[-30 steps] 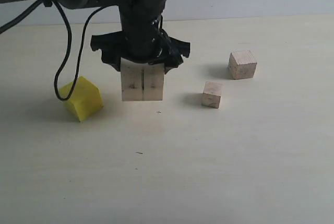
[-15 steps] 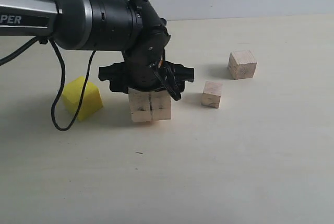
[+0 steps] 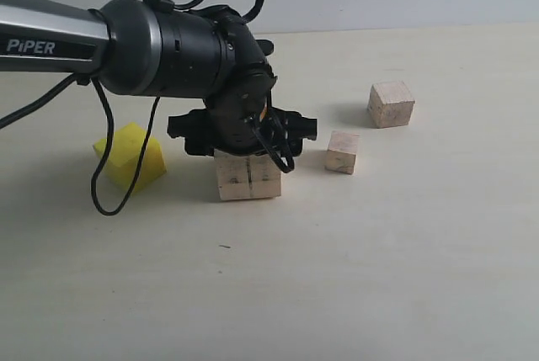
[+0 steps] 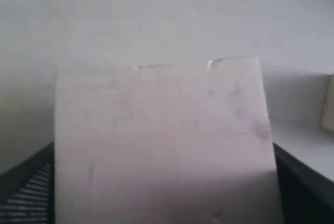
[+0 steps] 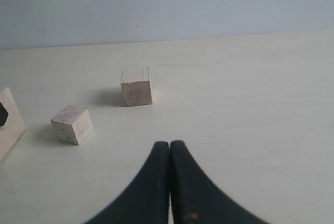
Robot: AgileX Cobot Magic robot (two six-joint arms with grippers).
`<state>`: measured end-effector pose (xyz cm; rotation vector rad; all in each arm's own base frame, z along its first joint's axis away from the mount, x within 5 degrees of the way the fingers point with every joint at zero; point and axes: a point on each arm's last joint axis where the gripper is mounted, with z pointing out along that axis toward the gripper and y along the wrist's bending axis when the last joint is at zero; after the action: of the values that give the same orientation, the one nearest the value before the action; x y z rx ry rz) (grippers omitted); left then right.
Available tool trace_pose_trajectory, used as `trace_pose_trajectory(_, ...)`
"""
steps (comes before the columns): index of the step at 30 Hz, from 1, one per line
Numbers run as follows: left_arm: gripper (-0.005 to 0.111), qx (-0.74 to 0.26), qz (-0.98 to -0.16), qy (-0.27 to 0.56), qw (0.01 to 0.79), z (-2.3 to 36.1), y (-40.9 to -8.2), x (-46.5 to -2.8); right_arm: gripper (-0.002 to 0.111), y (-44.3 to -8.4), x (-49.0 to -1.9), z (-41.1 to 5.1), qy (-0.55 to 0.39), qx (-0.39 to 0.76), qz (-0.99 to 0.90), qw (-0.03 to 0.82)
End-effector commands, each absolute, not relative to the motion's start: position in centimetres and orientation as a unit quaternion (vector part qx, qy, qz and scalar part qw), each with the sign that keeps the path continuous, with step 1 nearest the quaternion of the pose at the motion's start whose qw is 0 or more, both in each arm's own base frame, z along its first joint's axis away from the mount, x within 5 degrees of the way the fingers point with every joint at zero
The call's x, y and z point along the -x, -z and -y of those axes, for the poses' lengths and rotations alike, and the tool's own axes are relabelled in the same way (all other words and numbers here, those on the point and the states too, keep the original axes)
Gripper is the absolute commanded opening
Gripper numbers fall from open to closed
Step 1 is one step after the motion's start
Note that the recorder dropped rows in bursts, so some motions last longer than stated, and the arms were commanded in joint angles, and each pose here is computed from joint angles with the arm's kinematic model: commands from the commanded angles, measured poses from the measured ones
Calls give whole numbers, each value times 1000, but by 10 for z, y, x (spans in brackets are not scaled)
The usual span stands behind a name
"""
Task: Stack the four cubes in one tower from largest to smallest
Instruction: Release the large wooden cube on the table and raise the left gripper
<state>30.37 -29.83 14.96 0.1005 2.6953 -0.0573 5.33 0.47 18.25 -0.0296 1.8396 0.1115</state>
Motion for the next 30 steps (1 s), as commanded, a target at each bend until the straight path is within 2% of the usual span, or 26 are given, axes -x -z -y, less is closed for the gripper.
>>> trace_pose_trajectory(1, 2, -36, -974, 16, 223, 298, -147, -304, 0, -182, -53, -5, -48, 11, -791, 609)
trace_pose_trajectory(12, 6, -40, -977, 1, 210, 298, -135, -304, 0, -182, -53, -5, -48, 11, -791, 609)
trace_pose_trajectory(14, 19, -41, -977, 1, 210, 298, -135, -304, 0, -182, -53, -5, -48, 11, -791, 609)
trace_pose_trajectory(17, 48, -51, -976, -3, 210, 298, -136, -304, 0, -182, -53, -5, -48, 11, -791, 609)
trace_pose_trajectory(21, 77, -51, -975, 3, 216, 297, -143, -304, 0, -182, -53, -5, -48, 11, -791, 609)
trace_pose_trajectory(25, 88, -60, -973, 6, 222, 297, -150, -303, 0, -182, -53, -5, -48, 11, -791, 609)
trace_pose_trajectory(30, 89, -63, -971, 14, 232, 296, -162, -303, 0, -182, -53, -5, -48, 11, -791, 609)
